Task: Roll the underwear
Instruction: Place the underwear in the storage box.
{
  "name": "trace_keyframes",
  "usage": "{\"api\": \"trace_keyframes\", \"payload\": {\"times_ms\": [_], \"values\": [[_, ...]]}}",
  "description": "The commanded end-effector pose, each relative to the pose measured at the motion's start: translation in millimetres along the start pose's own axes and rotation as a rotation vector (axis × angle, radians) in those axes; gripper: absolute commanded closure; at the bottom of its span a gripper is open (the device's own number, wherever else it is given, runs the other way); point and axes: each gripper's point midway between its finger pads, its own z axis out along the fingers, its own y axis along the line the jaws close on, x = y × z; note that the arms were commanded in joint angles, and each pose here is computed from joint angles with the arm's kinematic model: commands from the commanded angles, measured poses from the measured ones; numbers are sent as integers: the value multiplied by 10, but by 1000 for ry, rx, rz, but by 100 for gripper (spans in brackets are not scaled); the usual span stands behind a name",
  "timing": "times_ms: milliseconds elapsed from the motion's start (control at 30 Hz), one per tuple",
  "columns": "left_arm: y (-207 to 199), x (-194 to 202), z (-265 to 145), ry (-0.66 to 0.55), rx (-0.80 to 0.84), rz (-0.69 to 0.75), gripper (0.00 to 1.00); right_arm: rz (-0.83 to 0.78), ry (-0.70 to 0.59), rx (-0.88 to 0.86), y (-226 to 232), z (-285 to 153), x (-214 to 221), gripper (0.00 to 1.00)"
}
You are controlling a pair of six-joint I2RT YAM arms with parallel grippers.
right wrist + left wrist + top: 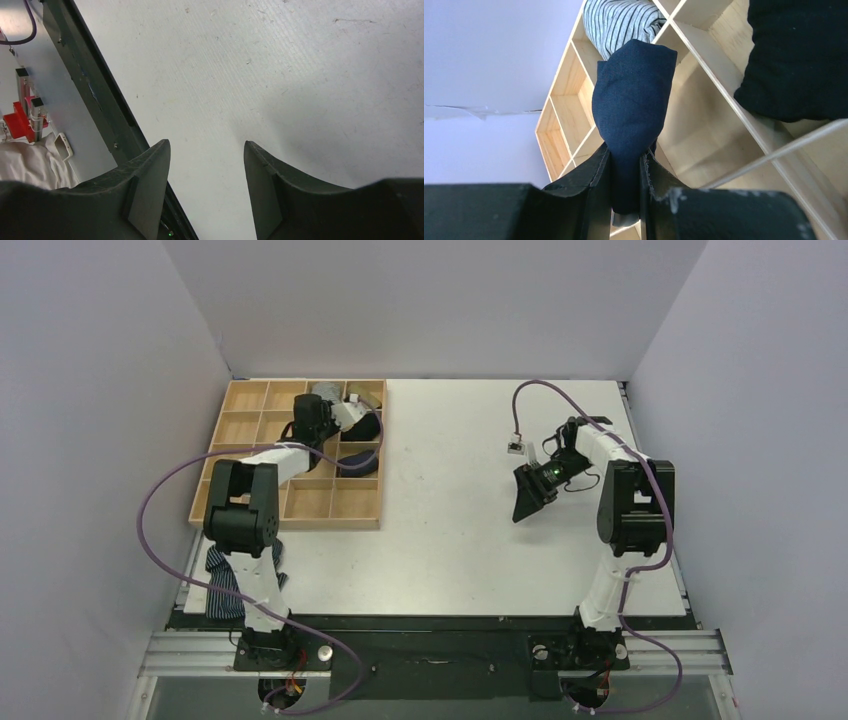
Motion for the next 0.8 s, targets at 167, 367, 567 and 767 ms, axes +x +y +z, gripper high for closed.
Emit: {"api": "trace_keyframes", "payload": {"times_ms": [167,367,567,767], "values": [[86,-34,196,-43,-55,44,100,6,-13,-39,-14,47,-14,48],[-88,64,293,-22,28,21,100,29,-28,-29,-76,-14,16,48],[-176,154,383,5,107,-9,100,31,-30,-30,-70,-21,19,48],[-280,242,450,45,231,-57,100,35,-33,-30,-73,-27,23,48]]}}
